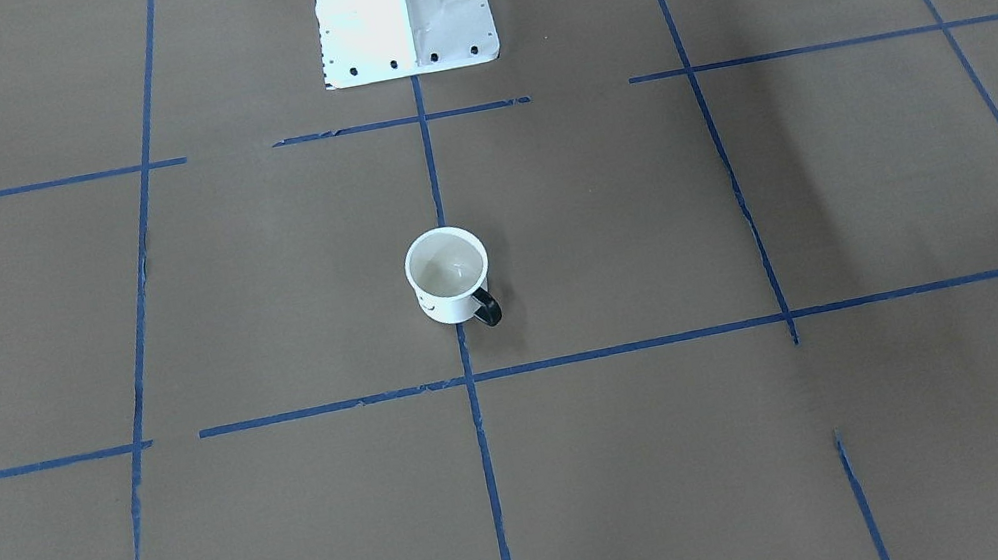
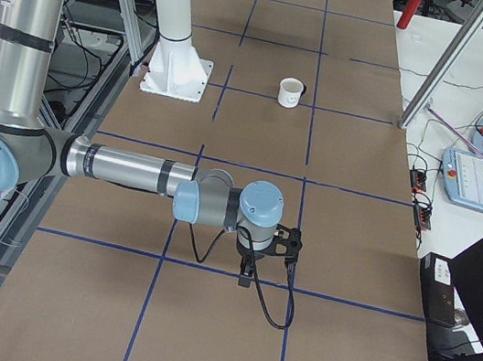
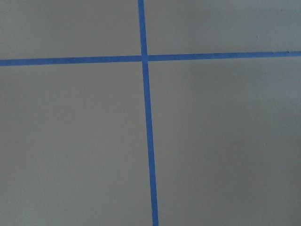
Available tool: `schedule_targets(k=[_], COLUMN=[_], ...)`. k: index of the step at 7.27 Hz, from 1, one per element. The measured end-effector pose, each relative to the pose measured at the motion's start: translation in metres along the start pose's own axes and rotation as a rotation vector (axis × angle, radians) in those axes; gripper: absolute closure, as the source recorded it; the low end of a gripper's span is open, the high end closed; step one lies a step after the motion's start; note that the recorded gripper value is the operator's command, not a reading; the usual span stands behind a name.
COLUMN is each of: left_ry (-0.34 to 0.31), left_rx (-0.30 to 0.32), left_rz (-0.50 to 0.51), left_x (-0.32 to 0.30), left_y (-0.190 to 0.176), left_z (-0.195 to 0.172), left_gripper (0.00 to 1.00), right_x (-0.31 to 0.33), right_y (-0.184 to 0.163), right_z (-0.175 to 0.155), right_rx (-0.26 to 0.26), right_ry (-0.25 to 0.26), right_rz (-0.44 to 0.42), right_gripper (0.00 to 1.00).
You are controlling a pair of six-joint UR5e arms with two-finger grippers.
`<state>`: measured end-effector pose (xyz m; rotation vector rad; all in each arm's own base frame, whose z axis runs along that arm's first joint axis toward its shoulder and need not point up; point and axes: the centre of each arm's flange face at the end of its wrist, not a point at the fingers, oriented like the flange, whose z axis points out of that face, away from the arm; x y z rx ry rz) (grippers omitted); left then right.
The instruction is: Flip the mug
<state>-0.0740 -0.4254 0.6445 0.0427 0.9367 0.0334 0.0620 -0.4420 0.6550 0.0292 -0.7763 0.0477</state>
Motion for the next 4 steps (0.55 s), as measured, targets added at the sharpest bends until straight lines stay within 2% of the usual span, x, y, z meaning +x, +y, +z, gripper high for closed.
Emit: schedule_targets(k=[4], left_ry=[-0.057], left_rx=[-0.032], left_rz=[-0.039], left_x=[-0.0042], left_y=[-0.0011], left_z=[-0.0041], left_gripper=[0.00], right_x=[0.0000], right_y=[0.0000], right_z=[0.0000], right_rx=[0.000], right_ry=[0.000], right_rz=[0.000], right_gripper=[0.00])
